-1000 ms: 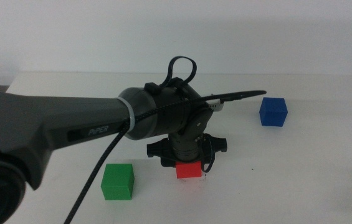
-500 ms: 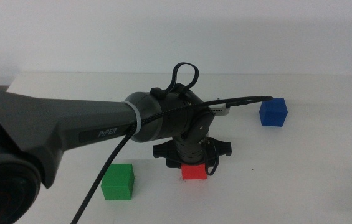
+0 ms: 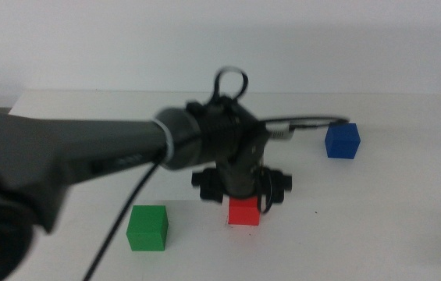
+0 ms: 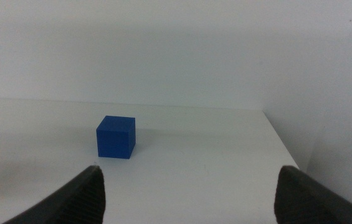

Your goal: Stack red cubes first, then green, then blue cubes in a specific spot.

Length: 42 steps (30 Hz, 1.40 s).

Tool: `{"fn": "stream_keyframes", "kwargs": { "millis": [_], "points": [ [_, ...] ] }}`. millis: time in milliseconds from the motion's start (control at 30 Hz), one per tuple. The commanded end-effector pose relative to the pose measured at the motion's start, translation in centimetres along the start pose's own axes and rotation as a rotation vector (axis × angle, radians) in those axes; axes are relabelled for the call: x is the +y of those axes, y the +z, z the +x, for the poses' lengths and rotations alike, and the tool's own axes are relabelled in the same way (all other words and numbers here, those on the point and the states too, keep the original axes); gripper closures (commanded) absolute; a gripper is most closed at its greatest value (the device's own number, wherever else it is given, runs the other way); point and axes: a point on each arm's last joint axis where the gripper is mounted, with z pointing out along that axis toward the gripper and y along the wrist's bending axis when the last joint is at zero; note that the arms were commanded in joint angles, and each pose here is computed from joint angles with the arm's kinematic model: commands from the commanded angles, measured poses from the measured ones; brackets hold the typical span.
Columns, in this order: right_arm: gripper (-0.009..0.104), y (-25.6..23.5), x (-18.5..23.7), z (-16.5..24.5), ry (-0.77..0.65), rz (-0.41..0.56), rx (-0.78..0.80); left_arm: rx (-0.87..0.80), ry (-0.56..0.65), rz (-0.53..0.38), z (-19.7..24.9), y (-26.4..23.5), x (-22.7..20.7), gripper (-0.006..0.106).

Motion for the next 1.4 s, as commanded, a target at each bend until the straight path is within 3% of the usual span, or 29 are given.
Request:
{"fn": "stream_keyframes", "kwargs": {
  "millis": [0, 67, 233, 400, 567, 1133, 1233, 1367],
  "points": [
    [0.002, 0.0, 0.0, 0.0, -0.014, 0.003, -0.009, -0.054, 0.04, 0.032, -1.0, -4.0, -0.1, 0.007],
    [0.002, 0.0, 0.0, 0.0, -0.014, 0.003, -0.009, -0.076, 0.058, 0.024, -1.1, -7.2, 0.5, 0.007],
    [0.002, 0.0, 0.0, 0.0, -0.014, 0.003, -0.009, -0.125, 0.06, -0.096, 0.9, -13.6, 4.9, 0.007],
    [0.002, 0.0, 0.0, 0.0, -0.014, 0.003, -0.009, -0.116, -0.075, -0.051, 4.6, -15.7, 10.7, 0.007],
    [0.002, 0.0, 0.0, 0.0, -0.014, 0.003, -0.009, -0.024, -0.109, -0.032, 5.9, -13.2, 13.6, 0.007],
    [0.002, 0.0, 0.0, 0.0, -0.014, 0.003, -0.009, 0.123, -0.031, -0.09, 4.4, -2.2, 13.2, 0.01],
    [0.002, 0.0, 0.0, 0.0, -0.014, 0.003, -0.009, 0.11, -0.039, -0.085, 4.1, -1.9, 13.4, 0.019],
    [0.002, 0.0, 0.0, 0.0, -0.014, 0.003, -0.009, 0.086, -0.035, -0.058, 3.8, -2.9, 13.2, 0.051]
  ]
}}
